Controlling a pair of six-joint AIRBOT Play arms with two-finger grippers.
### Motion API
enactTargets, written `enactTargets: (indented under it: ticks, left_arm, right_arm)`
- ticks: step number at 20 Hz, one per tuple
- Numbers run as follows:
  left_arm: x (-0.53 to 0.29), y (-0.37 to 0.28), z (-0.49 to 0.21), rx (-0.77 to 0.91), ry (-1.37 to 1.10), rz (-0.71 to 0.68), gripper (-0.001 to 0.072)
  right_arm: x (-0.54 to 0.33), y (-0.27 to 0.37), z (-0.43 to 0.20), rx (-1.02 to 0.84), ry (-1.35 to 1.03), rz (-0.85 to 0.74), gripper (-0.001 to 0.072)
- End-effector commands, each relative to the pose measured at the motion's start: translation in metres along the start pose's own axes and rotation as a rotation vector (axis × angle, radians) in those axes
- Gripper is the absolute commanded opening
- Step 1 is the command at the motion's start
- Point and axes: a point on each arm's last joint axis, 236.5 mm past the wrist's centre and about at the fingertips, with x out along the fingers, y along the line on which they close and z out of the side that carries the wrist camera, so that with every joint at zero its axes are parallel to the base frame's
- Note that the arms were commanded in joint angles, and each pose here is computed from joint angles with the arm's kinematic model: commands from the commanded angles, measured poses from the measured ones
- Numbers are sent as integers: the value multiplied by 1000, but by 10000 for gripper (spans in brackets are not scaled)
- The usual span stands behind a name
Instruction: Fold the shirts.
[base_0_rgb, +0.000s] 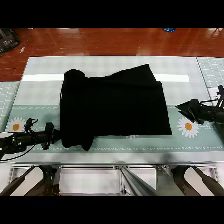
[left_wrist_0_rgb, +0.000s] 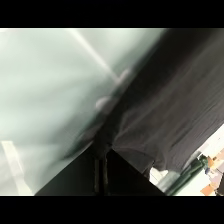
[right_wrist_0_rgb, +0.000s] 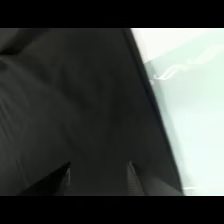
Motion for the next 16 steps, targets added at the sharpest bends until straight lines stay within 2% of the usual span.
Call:
enactTargets:
  ticks: [1,3,7,12,16]
  left_arm:
    - [-4,-18,5,66,-11,-53,25]
    - [-10,-28,9,120,-8,-68,25]
    - [-18,-39,17,163,-26,-78,25]
    - [-18,-39,18,182,-28,-78,25]
    - [-18,-40,18,201,-30,-78,25]
  right_arm:
    - [-13,-45,-14,44,54,-138,409]
    - [-17,-79,-57,102,204,-262,408]
    - [2,-84,-105,217,309,-226,408]
    - [24,-78,-123,210,395,-206,409]
    - [59,-59,-104,222,325,-148,409]
